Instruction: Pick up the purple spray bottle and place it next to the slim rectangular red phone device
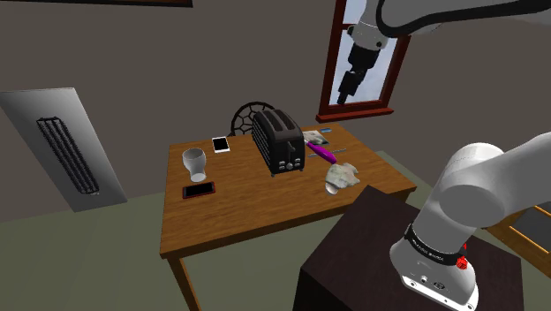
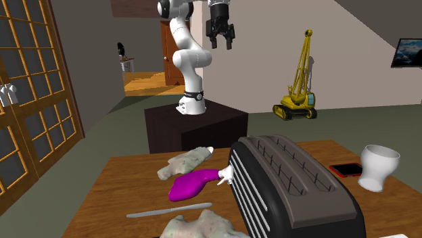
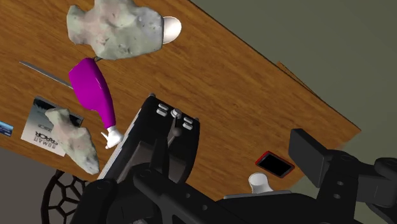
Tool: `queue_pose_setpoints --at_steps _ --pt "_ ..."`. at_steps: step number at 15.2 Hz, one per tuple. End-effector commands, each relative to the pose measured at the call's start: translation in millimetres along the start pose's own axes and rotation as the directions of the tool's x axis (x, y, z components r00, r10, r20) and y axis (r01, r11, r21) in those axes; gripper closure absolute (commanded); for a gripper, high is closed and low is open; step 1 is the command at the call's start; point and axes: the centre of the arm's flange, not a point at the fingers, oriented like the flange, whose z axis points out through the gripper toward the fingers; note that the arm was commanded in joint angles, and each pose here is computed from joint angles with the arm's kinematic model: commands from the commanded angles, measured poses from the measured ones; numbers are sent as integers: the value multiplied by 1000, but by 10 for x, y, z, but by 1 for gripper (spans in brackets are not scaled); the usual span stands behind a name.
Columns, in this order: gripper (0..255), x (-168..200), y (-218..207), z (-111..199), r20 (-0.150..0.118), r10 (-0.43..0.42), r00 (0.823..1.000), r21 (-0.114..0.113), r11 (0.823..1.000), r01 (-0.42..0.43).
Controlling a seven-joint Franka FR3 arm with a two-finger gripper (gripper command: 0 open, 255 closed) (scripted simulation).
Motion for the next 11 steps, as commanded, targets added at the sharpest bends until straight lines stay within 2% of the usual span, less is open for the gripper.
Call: queue_pose_setpoints --at_steps 1,11 --pt "0 15 132 233 -15 -10 1000 1 1000 10" --pt "0 121 836 1346 -78 -55 995 7 998 56"
